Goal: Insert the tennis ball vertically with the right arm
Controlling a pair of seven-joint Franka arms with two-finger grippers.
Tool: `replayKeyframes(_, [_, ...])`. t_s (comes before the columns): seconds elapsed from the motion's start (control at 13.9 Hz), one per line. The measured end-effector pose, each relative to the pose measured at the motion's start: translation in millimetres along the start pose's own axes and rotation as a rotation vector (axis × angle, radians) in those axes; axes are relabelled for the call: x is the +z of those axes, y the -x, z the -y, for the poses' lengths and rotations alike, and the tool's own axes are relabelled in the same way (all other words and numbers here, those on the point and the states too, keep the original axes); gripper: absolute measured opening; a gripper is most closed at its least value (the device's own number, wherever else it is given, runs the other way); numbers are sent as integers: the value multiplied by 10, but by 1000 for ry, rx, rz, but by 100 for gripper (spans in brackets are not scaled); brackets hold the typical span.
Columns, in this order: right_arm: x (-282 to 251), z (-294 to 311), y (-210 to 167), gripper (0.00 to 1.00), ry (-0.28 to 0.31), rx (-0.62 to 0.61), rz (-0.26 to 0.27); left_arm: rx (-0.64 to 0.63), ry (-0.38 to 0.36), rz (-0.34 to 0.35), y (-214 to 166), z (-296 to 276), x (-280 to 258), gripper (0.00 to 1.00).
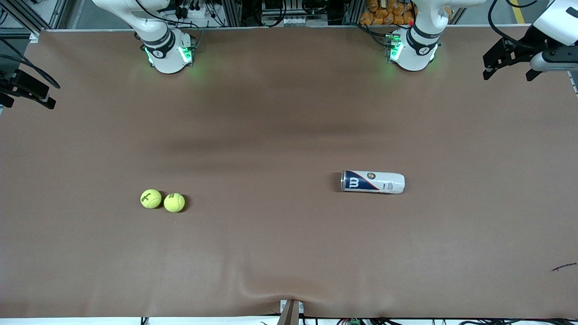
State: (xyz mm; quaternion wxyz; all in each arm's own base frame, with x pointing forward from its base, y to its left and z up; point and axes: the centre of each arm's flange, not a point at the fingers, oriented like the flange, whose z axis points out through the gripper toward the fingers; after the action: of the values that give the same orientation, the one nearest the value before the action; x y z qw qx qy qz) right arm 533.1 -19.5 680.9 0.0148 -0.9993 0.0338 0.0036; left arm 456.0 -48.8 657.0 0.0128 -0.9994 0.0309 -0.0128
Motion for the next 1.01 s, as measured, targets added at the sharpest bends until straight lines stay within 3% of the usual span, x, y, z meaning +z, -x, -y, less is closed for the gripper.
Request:
replayKeyframes(0.58, [0,0,0,100,0,0,0,3,-4,68,-156,-27,-10,100])
replayKeyframes(1.01, [0,-1,0,100,0,0,0,4,-4,65,-211,-34,-62,100])
